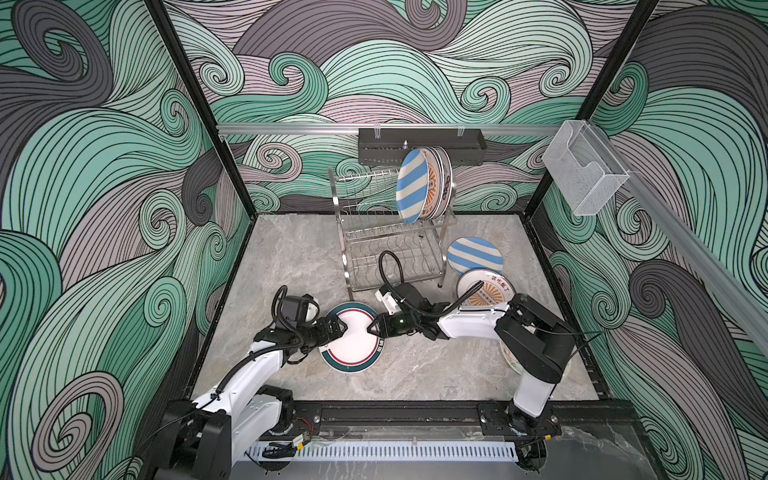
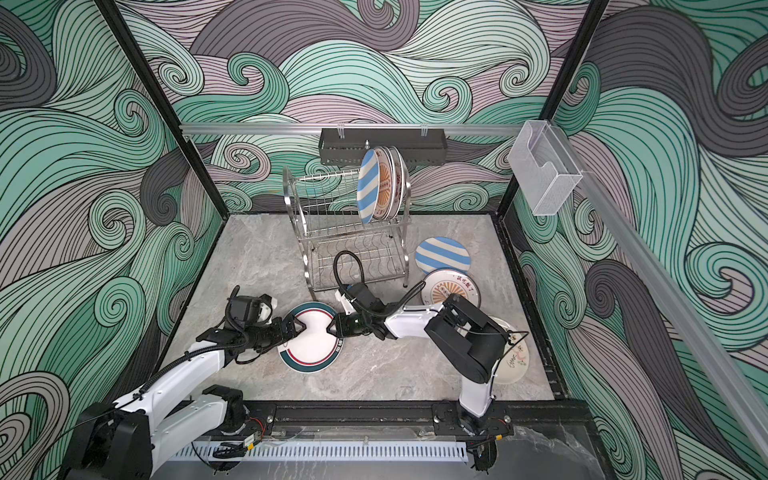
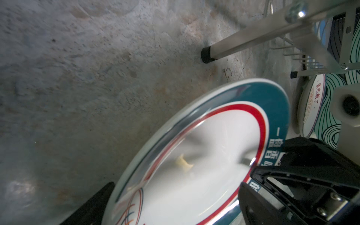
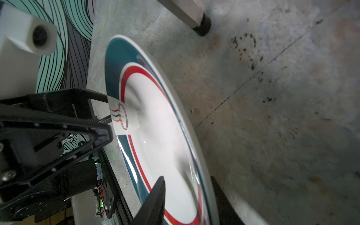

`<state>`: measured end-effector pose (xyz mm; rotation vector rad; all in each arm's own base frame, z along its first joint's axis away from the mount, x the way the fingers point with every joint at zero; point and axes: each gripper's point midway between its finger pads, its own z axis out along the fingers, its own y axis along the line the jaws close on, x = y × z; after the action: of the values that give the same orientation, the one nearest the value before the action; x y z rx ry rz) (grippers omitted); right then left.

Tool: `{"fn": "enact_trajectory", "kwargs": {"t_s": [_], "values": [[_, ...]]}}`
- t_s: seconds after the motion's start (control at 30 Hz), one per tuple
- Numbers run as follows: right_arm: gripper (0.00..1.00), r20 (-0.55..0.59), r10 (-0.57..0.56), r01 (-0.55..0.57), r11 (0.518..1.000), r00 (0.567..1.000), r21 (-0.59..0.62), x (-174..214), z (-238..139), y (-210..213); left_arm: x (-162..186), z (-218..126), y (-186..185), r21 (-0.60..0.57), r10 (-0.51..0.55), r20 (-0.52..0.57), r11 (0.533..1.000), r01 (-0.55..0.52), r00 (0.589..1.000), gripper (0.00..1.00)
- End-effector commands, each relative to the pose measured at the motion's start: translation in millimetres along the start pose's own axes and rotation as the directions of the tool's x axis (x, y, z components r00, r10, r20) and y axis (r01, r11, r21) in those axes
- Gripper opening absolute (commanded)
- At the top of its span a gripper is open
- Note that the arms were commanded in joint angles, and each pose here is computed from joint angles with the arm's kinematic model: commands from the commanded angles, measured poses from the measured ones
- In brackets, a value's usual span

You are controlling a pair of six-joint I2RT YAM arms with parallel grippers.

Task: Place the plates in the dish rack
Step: 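Grasp the green-rimmed plate edge with the right gripper while the left gripper releases, then lift the green-rimmed plate upright with the right gripper and carry it to the rack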

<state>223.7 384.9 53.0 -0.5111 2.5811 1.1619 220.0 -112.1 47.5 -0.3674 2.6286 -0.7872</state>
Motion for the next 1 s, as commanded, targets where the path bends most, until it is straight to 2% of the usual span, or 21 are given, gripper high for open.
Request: {"fn": "enact_trajectory", "kwargs": {"t_s": [0.0,0.37,0.63,0.83,0.97], "values": [[0.3,0.036,-0.055,0.057,0.997,0.998,-0.045,-13,-12,20,-14,-6,-25,0.075,0.022,0.018,0.997,-0.023,1.0,0.99],[0.11,0.061,-0.079,0.082,0.996,0.995,-0.034,-20,-33,28,-25,-20,-52,0.146,0.037,0.02,0.989,-0.04,0.999,0.99],[0.02,0.111,-0.092,0.092,0.996,0.99,0.006,-24,-65,28,-23,-31,-52,0.125,0.058,0.017,0.99,-0.06,0.998,0.99],[0.0,0.176,-0.088,0.085,0.996,0.98,0.024,-27,-113,27,-40,-55,-46,-0.004,0.084,0.081,0.996,-0.084,0.993,0.99],[0.0,0.248,-0.123,0.108,0.991,0.961,0.076,-31,-161,25,-57,-72,-52,-0.04,0.164,0.152,0.986,-0.159,0.975,0.99]]}}
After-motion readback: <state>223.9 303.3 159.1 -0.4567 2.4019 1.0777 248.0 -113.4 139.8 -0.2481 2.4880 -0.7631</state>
